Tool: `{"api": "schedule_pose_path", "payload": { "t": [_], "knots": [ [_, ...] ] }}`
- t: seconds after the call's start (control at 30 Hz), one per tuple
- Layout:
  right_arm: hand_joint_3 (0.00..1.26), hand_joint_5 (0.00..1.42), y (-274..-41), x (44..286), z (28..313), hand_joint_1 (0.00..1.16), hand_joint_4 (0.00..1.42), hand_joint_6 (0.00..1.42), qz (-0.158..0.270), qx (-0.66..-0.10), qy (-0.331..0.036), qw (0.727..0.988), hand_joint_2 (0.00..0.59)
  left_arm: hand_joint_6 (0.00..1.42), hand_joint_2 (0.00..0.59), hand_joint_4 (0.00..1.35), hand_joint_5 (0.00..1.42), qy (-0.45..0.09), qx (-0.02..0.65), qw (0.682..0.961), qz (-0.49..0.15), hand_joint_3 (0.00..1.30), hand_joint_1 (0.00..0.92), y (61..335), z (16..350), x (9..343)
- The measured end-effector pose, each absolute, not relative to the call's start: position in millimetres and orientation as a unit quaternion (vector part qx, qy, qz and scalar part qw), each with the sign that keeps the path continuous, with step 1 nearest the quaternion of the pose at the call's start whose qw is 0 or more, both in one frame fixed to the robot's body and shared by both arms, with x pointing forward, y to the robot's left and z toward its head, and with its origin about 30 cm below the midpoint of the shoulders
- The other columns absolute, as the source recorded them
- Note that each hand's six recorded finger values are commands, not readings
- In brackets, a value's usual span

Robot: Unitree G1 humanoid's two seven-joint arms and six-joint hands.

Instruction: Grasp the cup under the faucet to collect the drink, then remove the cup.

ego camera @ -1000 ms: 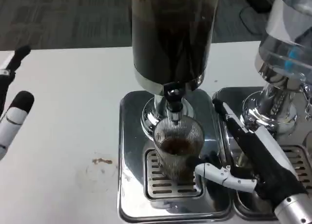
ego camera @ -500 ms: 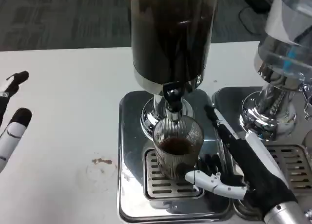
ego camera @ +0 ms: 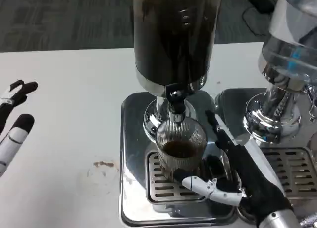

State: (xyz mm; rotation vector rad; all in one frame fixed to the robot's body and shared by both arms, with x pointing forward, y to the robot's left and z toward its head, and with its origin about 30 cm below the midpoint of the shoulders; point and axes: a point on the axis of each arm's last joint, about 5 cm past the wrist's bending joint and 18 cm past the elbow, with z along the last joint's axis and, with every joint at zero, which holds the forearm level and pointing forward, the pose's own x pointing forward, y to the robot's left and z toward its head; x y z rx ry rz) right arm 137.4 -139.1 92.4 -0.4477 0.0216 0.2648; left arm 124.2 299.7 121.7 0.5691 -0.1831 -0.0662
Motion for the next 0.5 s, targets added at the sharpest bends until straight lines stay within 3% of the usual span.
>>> {"api": "schedule_pose_path", "payload": {
  "t": [0.5],
  "knots": [
    [0.0,0.0,-133,139,79,0.75,0.0,0.16,0.128,-0.175,0.021,0.976,0.132,0.0,0.209,0.0,0.12,-0.086,0.273,0.958,-0.029,0.24,0.0,302,122,124]
  ]
}}
